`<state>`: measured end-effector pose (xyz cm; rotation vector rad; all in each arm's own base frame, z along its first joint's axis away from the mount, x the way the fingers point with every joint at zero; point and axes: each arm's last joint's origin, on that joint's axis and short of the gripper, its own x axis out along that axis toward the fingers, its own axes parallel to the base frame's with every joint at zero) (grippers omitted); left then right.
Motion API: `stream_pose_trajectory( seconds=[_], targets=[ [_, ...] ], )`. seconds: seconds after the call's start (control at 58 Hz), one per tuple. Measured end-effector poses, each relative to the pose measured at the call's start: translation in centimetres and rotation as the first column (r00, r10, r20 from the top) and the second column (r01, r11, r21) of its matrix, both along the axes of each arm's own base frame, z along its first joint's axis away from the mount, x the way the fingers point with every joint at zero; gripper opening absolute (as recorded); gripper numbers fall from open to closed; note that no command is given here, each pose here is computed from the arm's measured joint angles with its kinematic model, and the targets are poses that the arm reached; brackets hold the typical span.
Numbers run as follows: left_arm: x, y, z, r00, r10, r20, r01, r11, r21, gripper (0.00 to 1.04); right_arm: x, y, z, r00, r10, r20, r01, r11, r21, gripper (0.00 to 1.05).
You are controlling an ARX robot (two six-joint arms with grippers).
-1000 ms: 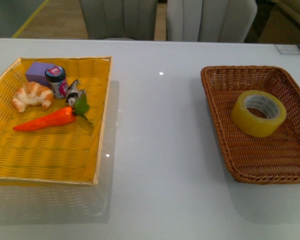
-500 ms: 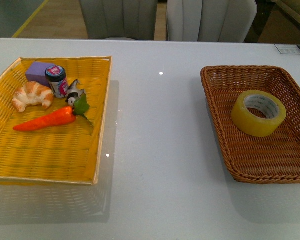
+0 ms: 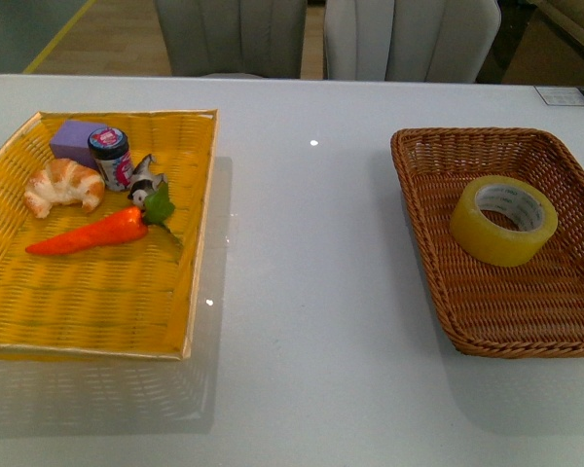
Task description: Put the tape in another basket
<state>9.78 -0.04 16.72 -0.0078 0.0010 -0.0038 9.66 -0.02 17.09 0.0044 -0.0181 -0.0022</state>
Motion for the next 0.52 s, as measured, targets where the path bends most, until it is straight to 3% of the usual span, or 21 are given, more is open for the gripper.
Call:
stream_pose_trajectory(
  seconds=[0.103, 0.138, 0.517],
  targets=[
    [0.0, 0.0, 0.0, 1.0, 0.0, 0.0, 0.0, 1.0, 0.0, 0.9, 0.0, 0.0, 0.0, 1.0, 0.0, 0.0, 0.0, 1.0, 0.0, 0.97],
    [0.0, 0.0, 0.0, 1.0, 0.0, 0.0, 0.0, 1.0, 0.0, 0.97, 0.0, 0.0, 0.0, 1.0, 0.0, 0.0, 0.0, 1.0, 0.0, 0.96],
    [0.0, 0.0, 0.0, 1.0, 0.0, 0.0, 0.0, 1.0, 0.002, 0.96, 0.0, 0.0, 0.0, 1.0, 0.0, 0.0, 0.0, 1.0, 0.0, 0.96]
  ],
)
